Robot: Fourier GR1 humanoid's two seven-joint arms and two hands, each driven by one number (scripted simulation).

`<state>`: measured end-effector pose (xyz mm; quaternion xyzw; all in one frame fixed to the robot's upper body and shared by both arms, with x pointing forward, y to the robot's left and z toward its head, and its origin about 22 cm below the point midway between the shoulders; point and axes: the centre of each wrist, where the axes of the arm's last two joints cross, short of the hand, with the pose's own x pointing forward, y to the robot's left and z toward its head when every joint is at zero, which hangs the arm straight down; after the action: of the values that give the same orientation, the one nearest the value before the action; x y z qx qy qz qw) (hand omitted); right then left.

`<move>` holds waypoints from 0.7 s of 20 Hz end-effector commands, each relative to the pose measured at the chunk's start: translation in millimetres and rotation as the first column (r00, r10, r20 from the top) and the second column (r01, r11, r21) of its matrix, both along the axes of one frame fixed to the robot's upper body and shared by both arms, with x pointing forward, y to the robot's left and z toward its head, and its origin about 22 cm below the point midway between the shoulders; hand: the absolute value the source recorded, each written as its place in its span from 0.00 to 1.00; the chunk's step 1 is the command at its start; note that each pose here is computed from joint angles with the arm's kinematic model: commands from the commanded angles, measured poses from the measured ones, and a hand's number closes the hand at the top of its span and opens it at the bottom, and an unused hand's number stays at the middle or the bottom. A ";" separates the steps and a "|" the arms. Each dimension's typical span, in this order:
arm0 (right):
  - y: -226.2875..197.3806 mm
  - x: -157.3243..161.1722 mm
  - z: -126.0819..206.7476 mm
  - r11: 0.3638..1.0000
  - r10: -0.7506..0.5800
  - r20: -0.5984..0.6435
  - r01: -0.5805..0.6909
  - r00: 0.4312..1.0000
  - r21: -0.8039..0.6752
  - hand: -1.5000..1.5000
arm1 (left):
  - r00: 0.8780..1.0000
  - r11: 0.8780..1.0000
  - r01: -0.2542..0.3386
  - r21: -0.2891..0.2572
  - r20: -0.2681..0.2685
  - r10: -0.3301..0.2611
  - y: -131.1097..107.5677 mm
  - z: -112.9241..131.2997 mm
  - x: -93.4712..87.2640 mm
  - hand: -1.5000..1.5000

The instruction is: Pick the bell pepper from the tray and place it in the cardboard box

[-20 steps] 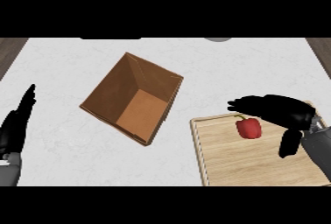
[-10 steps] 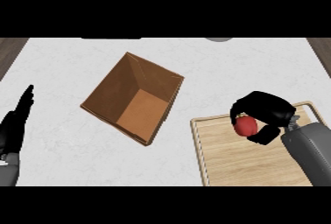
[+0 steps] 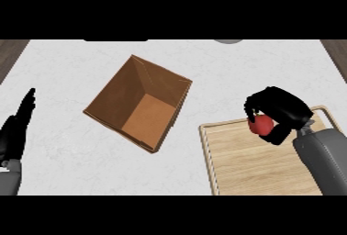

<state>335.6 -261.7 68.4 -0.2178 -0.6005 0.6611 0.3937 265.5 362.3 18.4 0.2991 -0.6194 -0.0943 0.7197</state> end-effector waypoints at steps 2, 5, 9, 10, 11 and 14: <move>-0.5 -14.8 -25.8 0.970 -0.241 0.000 0.240 0.971 0.044 1.00 | 1.000 1.000 -0.005 -0.029 -0.010 0.005 11.6 -9.4 -2.8 0.50; 1.7 -9.4 11.5 0.957 -0.289 0.139 0.279 0.947 0.084 1.00 | 1.000 1.000 0.002 0.004 -0.014 -0.002 8.1 -3.3 -6.3 0.50; -6.4 -16.0 35.4 0.939 -0.309 0.232 0.258 0.922 0.225 1.00 | 1.000 1.000 0.010 -0.006 -0.003 -0.010 13.0 -2.2 -20.8 0.50; 8.0 -30.7 38.7 0.942 -0.283 0.261 0.216 0.923 0.258 1.00 | 1.000 1.000 0.001 -0.004 -0.015 -0.001 8.1 -4.8 -9.8 0.50; 13.9 -26.4 49.7 0.947 -0.245 0.307 0.159 0.920 0.279 1.00 | 1.000 1.000 0.003 -0.016 -0.009 -0.003 17.9 3.4 -6.3 0.50; 30.4 -11.7 89.5 0.944 -0.172 0.349 0.053 0.921 0.325 1.00 | 1.000 1.000 0.017 -0.025 -0.016 -0.018 -14.9 -10.0 -6.9 0.50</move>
<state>319.5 -249.5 125.8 -0.3266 -0.7020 0.5079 0.3776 259.6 363.7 14.2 0.2933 -0.6167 -0.0933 0.7245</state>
